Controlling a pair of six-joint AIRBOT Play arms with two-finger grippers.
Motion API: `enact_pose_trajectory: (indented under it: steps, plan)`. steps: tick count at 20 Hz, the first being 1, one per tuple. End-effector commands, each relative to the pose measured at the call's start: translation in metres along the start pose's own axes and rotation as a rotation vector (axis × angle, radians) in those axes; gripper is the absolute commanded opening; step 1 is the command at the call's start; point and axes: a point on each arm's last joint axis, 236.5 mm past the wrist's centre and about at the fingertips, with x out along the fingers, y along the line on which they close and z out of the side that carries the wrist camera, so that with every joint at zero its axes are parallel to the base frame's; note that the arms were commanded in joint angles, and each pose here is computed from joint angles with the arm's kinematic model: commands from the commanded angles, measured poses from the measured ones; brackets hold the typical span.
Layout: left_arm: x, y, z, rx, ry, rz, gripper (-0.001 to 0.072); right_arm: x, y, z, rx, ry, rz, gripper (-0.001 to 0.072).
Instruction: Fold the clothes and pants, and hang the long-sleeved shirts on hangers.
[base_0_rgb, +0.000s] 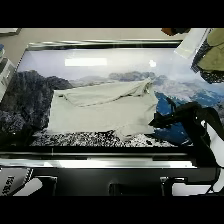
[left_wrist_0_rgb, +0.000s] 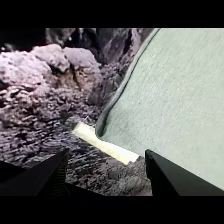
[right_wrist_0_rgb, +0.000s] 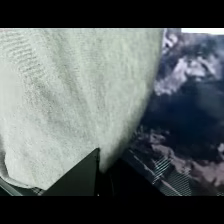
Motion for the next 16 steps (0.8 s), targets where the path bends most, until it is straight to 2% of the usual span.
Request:
enact_pose_trajectory:
  steps: [1,14,16]
  plan:
    - [0.015,0.000,-0.008,0.006,0.024,-0.030,0.0543,-0.006,0.008,0.002,-0.012,-0.019,0.011,0.0033]
    - [0.057,-0.008,-0.008,0.038,0.044,-0.004,0.0522,-0.028,0.027,0.007,-0.067,-0.087,0.006,0.0033]
    - [0.063,-0.009,-0.014,0.043,0.071,-0.003,0.0327,-0.031,0.030,0.008,-0.075,-0.096,0.005,0.0033]
